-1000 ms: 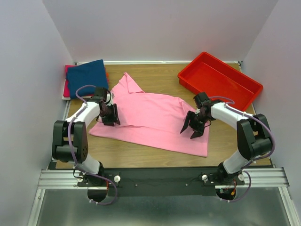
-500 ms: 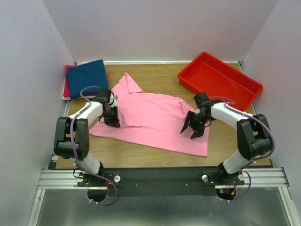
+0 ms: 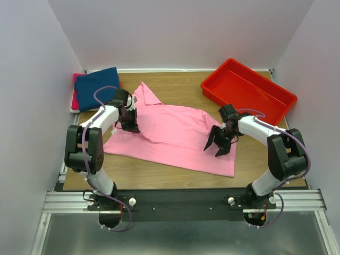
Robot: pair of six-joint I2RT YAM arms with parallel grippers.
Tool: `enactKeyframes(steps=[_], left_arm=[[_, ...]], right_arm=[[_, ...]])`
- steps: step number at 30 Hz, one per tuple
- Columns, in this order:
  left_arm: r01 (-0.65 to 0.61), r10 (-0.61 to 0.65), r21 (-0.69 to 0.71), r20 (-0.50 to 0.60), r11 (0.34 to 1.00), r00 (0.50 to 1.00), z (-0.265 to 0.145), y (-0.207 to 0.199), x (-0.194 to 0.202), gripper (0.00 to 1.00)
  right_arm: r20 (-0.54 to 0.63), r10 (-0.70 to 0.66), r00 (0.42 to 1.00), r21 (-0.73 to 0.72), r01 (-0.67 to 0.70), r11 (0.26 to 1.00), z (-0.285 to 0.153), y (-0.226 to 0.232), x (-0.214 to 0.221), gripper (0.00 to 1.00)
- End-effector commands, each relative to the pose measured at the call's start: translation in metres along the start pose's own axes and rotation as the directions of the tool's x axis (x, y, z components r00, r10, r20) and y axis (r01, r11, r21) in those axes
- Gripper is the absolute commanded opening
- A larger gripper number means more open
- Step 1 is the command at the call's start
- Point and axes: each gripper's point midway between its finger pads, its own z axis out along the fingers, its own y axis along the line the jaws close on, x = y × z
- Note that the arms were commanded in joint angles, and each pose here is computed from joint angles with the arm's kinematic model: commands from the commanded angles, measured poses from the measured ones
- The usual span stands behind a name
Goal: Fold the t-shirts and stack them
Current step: Fold the tshirt
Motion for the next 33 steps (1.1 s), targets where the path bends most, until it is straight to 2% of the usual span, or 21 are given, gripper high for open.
enactKeyframes(steps=[1, 10, 27, 33], left_arm=[[-0.03, 0.031, 0.041, -0.02, 0.999, 0.999, 0.004, -0.014, -0.011, 0.0], [-0.106, 0.107, 0.051, -0.023, 0.993, 0.994, 0.01, -0.034, -0.028, 0.0], [-0.206, 0.21, 0.076, -0.052, 0.976, 0.976, 0.031, -0.07, -0.031, 0.0], [-0.226, 0.23, 0.069, -0.058, 0.972, 0.971, 0.037, -0.075, -0.036, 0.1]], right_arm=[[-0.001, 0.001, 1.0, 0.045, 0.0, 0.999, 0.004, -0.009, 0.0, 0.7], [-0.007, -0.002, 1.0, 0.049, 0.002, 0.999, 0.006, -0.009, -0.001, 0.71], [-0.007, -0.005, 1.0, 0.049, 0.005, 0.999, 0.007, -0.008, -0.003, 0.71], [-0.007, -0.006, 1.0, 0.049, 0.007, 0.999, 0.007, -0.006, -0.005, 0.71]])
